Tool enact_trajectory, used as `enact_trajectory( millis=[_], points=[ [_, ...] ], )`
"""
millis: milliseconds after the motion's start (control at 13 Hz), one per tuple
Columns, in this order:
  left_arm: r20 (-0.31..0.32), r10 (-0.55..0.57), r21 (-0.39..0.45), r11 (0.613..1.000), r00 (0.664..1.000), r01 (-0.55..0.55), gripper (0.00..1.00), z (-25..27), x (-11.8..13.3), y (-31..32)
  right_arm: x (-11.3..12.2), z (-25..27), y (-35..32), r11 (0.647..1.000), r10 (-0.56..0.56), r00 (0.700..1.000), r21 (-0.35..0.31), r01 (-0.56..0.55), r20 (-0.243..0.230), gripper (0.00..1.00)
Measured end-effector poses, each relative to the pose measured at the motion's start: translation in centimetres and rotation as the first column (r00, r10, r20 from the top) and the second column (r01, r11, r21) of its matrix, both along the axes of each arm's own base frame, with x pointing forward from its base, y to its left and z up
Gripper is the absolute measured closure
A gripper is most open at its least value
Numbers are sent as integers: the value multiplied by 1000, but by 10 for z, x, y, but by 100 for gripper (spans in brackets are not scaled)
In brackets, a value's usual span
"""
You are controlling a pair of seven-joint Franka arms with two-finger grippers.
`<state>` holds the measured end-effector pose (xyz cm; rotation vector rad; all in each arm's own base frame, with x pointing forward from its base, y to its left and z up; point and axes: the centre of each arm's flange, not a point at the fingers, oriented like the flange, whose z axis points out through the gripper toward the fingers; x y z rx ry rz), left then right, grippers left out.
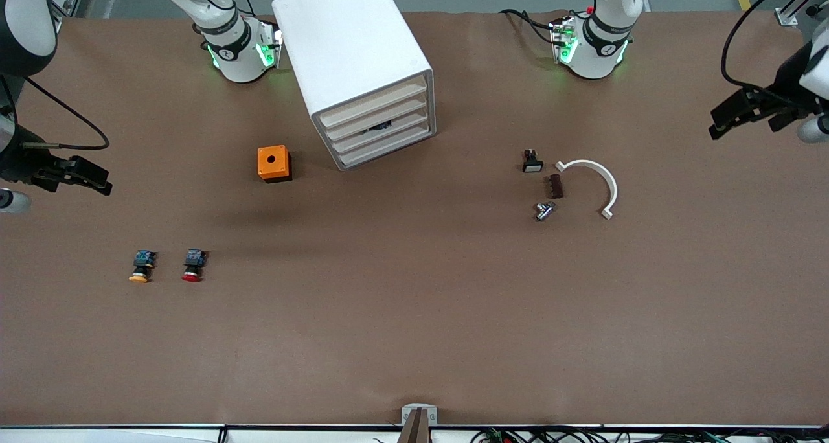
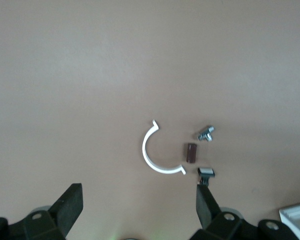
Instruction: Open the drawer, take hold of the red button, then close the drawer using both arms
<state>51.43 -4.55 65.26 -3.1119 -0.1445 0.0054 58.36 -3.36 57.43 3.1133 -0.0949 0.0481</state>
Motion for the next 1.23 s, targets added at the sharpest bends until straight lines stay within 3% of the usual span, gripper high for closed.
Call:
enact_trajectory(
  millis=[231,462,846,1077,1231],
  points=[
    [-3,-37,6,999,999,37,0,6,-21,-19,1,6,10,1000,6,1000,1,-6,-2,0],
    [-3,-48,8,999,999,48,0,6,-26,-25,3,7,7,999,-37,999,36,37,-11,0],
    [-12,-48,9,999,999,48,0,2,-26,-25,-11,22,3,997,-50,992,50,56,-119,0],
    [-19,-55,11,998,998,55,0,-1,-27,-28,-13,30,16,998,-37,994,50,42,-107,0],
    [-5,-58,13,998,998,58,0,-5,-32,-30,-17,37,16,998,-39,998,48,42,-53,0]
  ],
)
